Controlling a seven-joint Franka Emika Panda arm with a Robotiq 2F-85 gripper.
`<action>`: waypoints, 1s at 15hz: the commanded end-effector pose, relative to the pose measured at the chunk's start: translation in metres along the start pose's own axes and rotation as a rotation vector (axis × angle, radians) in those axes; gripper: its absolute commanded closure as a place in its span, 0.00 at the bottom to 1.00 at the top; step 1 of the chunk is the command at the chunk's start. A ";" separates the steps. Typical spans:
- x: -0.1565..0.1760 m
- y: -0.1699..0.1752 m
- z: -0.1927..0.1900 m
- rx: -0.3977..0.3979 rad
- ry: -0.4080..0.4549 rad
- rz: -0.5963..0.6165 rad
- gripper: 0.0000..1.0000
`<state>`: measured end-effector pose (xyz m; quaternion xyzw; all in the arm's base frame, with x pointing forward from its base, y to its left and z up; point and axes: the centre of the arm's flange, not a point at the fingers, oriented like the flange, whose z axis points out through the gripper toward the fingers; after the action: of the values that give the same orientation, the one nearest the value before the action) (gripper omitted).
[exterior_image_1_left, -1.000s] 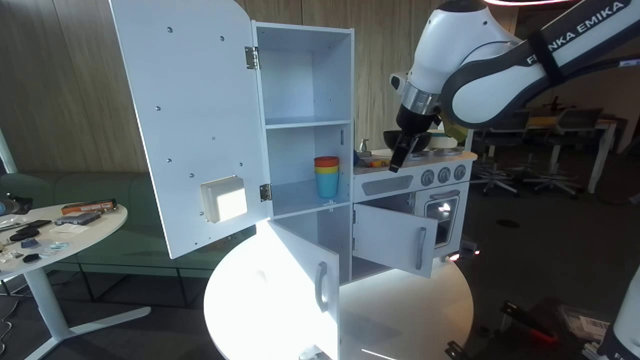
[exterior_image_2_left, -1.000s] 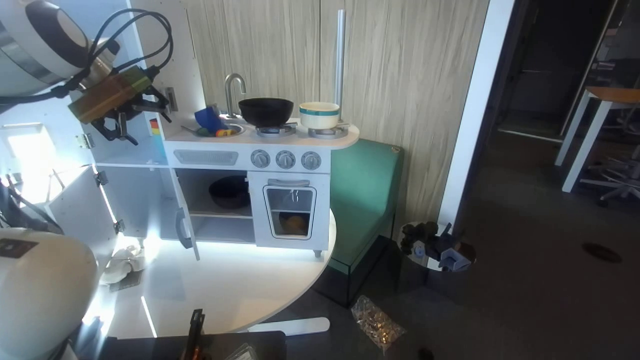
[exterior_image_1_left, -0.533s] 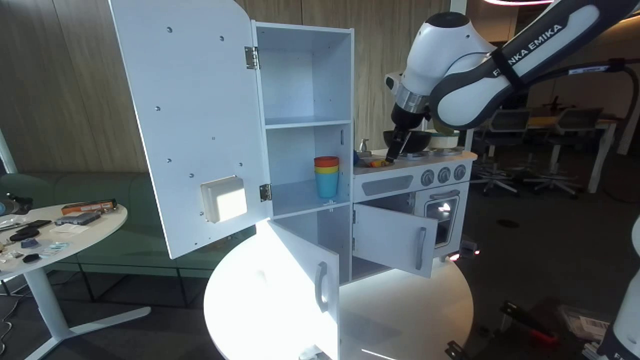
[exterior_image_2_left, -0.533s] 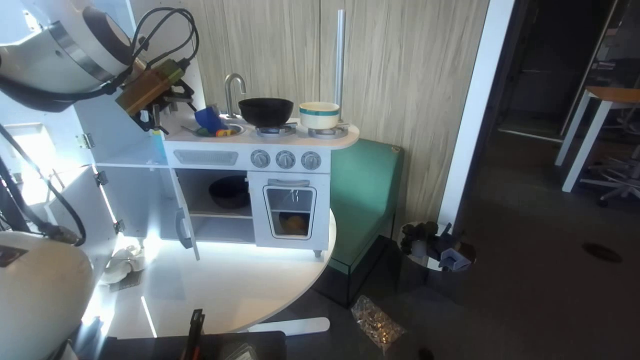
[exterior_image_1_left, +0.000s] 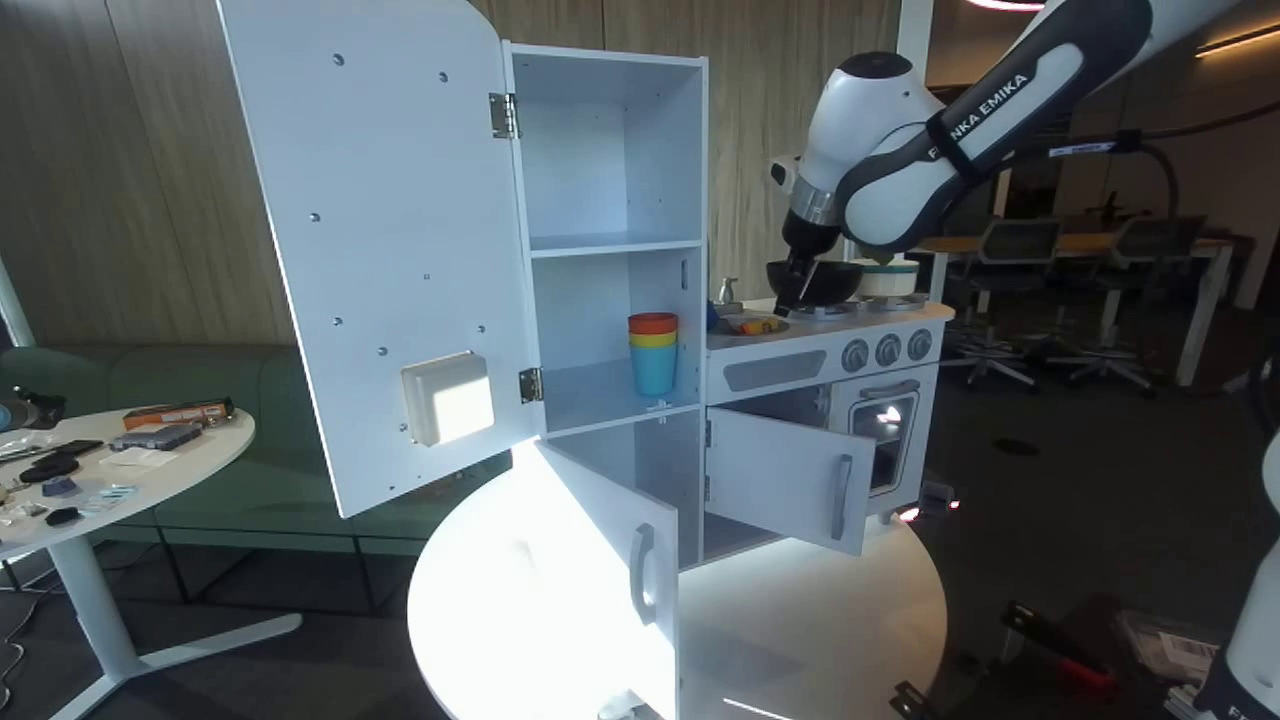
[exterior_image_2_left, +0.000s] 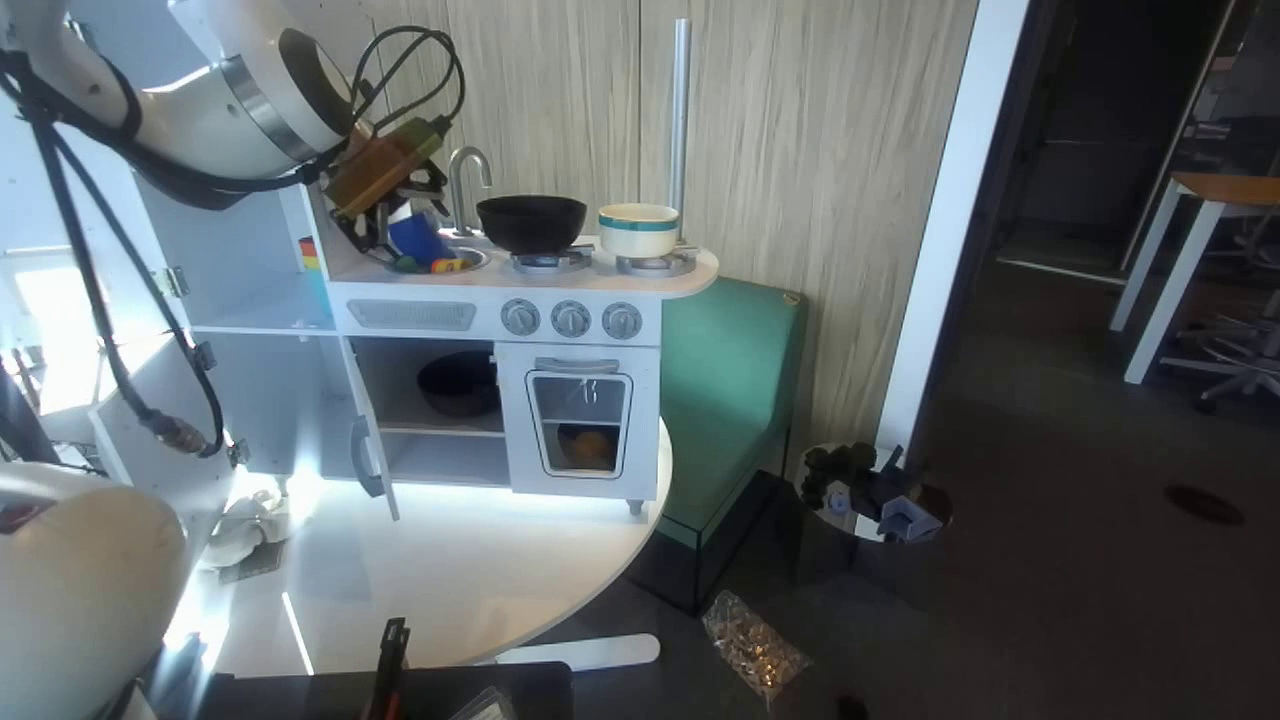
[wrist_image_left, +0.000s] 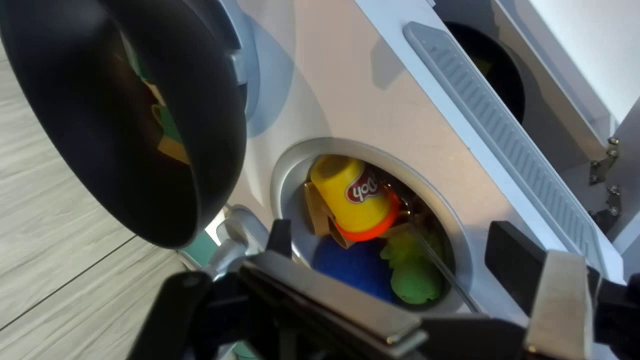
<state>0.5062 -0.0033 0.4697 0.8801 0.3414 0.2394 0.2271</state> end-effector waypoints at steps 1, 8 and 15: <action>0.013 0.034 0.022 0.032 0.002 0.012 0.00; 0.039 0.055 0.053 0.156 -0.043 -0.098 0.00; 0.040 0.071 0.081 0.201 -0.108 -0.178 0.00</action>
<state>0.5921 -0.0326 0.4565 0.8805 0.4125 0.1443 0.1837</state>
